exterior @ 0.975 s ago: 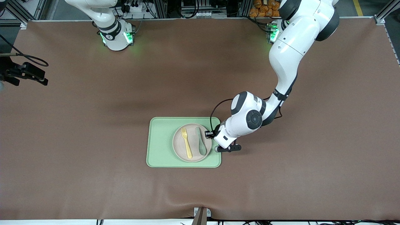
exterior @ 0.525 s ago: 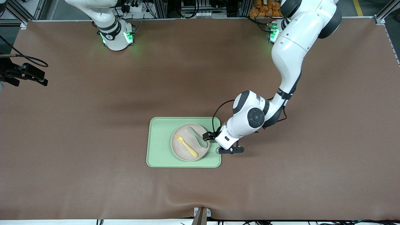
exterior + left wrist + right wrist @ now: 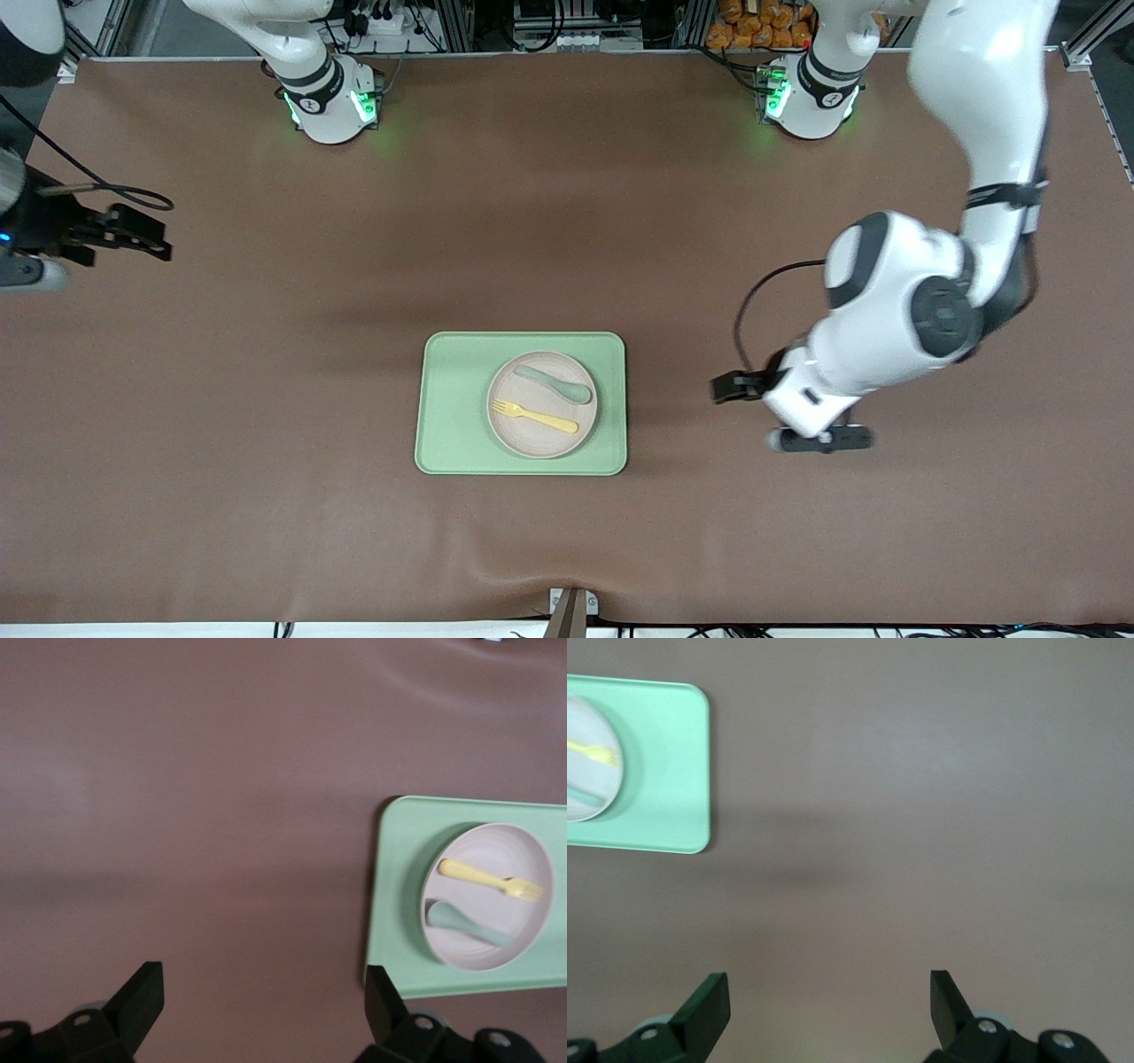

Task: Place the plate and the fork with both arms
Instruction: 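Release the plate and withdraw the left gripper while the right gripper approaches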

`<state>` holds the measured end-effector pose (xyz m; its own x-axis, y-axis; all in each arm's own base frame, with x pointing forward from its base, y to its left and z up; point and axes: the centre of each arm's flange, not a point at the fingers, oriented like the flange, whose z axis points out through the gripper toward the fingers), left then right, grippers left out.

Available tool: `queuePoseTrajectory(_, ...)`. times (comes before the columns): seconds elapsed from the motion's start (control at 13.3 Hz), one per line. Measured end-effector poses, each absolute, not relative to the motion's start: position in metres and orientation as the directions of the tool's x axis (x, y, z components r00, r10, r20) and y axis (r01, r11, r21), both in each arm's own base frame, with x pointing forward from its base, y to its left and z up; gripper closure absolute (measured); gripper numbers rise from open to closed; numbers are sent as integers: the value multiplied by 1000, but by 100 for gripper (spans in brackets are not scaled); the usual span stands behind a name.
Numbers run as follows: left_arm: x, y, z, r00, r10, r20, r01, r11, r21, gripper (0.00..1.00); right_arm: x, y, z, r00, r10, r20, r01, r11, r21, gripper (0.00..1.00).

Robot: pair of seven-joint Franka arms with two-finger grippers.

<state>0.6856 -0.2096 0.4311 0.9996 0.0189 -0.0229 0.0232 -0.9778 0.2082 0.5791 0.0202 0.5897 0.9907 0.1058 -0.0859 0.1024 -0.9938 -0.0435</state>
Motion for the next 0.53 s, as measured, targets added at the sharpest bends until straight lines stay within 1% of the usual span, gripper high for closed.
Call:
queuePoseTrajectory(0.3,666,-121,489,995,-40,-93,-29,-993,112,0,611,93,535,968,242,-67,237,-969,-74,0)
queuePoseTrajectory(0.53,645,-109,525,993,-51,-111,-48,-998,27,0,630,143,494,950,311,-24,308,-948,-75,0)
